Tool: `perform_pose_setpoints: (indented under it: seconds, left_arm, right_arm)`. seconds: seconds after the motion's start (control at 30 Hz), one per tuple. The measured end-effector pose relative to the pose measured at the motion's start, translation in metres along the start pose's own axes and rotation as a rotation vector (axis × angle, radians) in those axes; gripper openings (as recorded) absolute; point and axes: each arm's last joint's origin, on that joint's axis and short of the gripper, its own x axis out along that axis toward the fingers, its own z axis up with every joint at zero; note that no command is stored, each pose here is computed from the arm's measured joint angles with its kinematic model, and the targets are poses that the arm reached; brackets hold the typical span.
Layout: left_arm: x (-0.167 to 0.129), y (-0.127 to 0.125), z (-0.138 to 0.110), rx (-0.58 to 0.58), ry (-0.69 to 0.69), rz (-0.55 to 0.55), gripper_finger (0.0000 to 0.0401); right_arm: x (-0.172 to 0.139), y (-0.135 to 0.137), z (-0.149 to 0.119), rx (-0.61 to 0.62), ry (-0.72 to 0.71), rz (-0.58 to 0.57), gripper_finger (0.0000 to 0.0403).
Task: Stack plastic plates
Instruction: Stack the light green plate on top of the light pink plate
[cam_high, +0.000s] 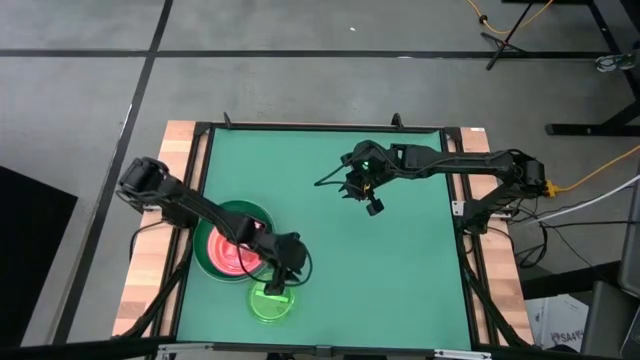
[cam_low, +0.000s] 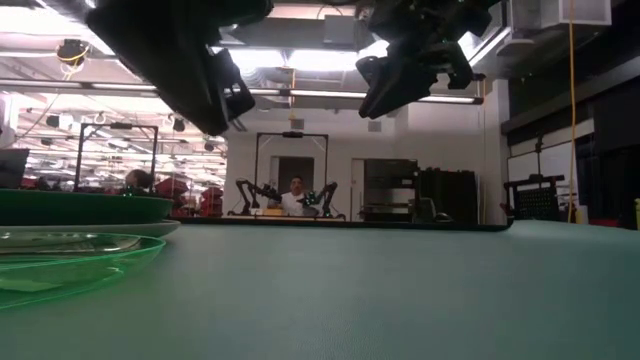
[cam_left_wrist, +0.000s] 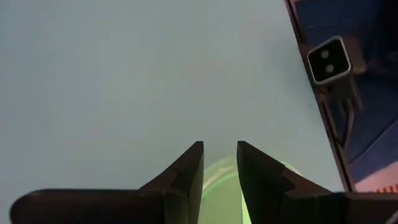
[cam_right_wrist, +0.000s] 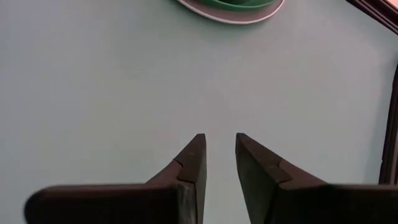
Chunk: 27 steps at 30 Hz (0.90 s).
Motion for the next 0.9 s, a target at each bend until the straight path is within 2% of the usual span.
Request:
perform_pose_setpoints:
  seconds: [0.3,0.5,0.9]
  left_arm:
    - [-0.001,-0.006,0.008,0.039,0.111,0.115,0.0090]
    - [0.010,0.000,-0.002,0.049,0.195,0.179,0.0090]
    - [0.025,0.007,-0.018,0.041,0.339,0.216,0.0090]
  right_arm:
    - [0.000,0.000,0.000,0.000,0.000,0.001,0.0076]
    - [0.000,0.000,0.000,0.000,0.001,0.001,0.0076]
    - [0.000,0.000,0.000,0.000,0.000,0.001,0.0076]
